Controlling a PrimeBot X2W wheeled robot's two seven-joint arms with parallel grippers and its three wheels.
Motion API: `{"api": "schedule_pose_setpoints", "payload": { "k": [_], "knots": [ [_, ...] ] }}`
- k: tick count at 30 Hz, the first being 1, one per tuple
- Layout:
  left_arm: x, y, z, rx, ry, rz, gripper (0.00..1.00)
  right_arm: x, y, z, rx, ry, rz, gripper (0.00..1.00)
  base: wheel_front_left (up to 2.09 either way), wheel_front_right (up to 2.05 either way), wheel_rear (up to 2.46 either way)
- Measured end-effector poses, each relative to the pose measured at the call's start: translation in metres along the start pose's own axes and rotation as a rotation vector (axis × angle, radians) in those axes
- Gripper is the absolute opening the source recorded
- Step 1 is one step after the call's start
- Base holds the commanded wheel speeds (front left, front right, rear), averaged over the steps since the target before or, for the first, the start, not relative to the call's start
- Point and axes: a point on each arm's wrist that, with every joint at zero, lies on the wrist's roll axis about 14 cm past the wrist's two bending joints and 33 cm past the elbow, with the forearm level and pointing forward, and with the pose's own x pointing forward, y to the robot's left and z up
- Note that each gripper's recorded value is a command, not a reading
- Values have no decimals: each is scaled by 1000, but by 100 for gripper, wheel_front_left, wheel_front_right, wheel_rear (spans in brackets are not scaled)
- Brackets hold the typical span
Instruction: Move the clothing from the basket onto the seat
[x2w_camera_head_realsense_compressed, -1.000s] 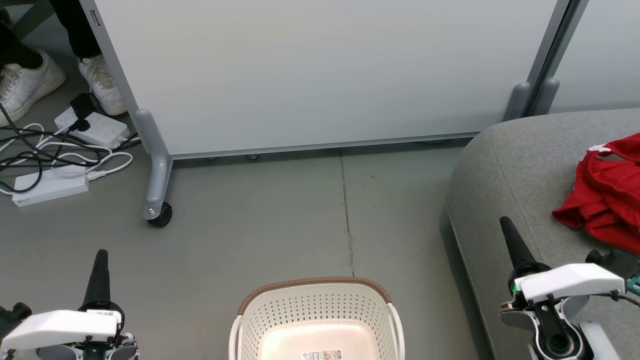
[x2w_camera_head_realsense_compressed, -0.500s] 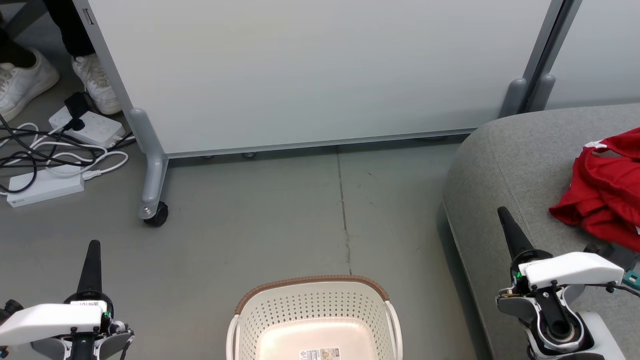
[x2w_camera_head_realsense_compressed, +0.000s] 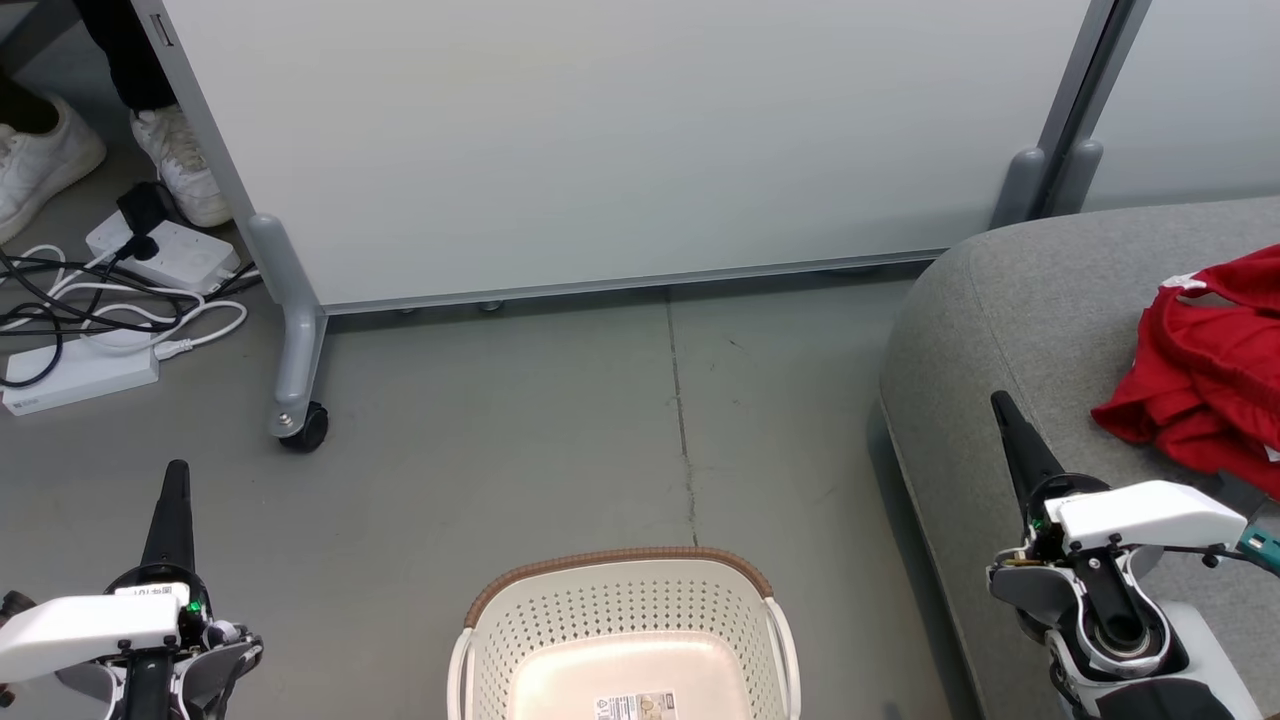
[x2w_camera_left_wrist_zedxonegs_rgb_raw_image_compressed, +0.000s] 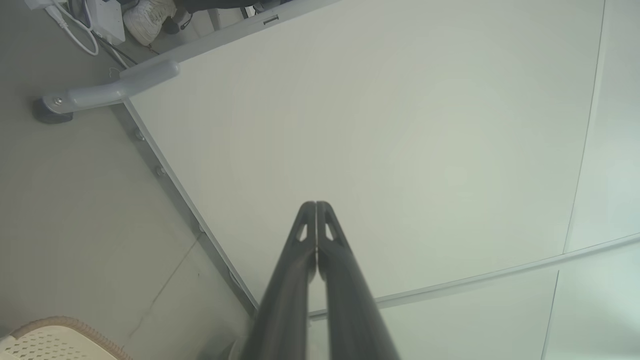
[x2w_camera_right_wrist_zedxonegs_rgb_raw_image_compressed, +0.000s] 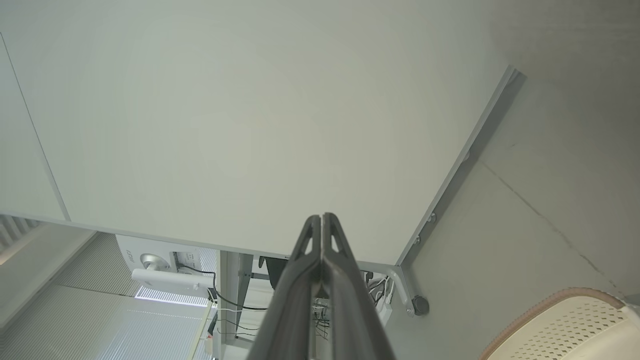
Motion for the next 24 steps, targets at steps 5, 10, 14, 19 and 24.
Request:
{"api": "schedule_pose_setpoints", "payload": {
  "k": [5,10,14,19,24],
  "knots": [
    [1,0,0,-42,-1,-4,0,2,1,1,34,0,0,0,0,0,0],
    [5,-5,0,-81,0,-19,0,4,1,2,69,-1,-2,0,0,0,0],
    [6,-4,0,-113,-3,-22,0,7,3,3,94,-3,4,0,0,0,0],
    [10,-8,-1,-152,-1,-36,0,9,5,4,127,-4,6,0,0,0,0],
    [11,-8,-1,-189,-1,-42,0,10,3,5,156,-5,2,0,0,0,0]
  ]
}}
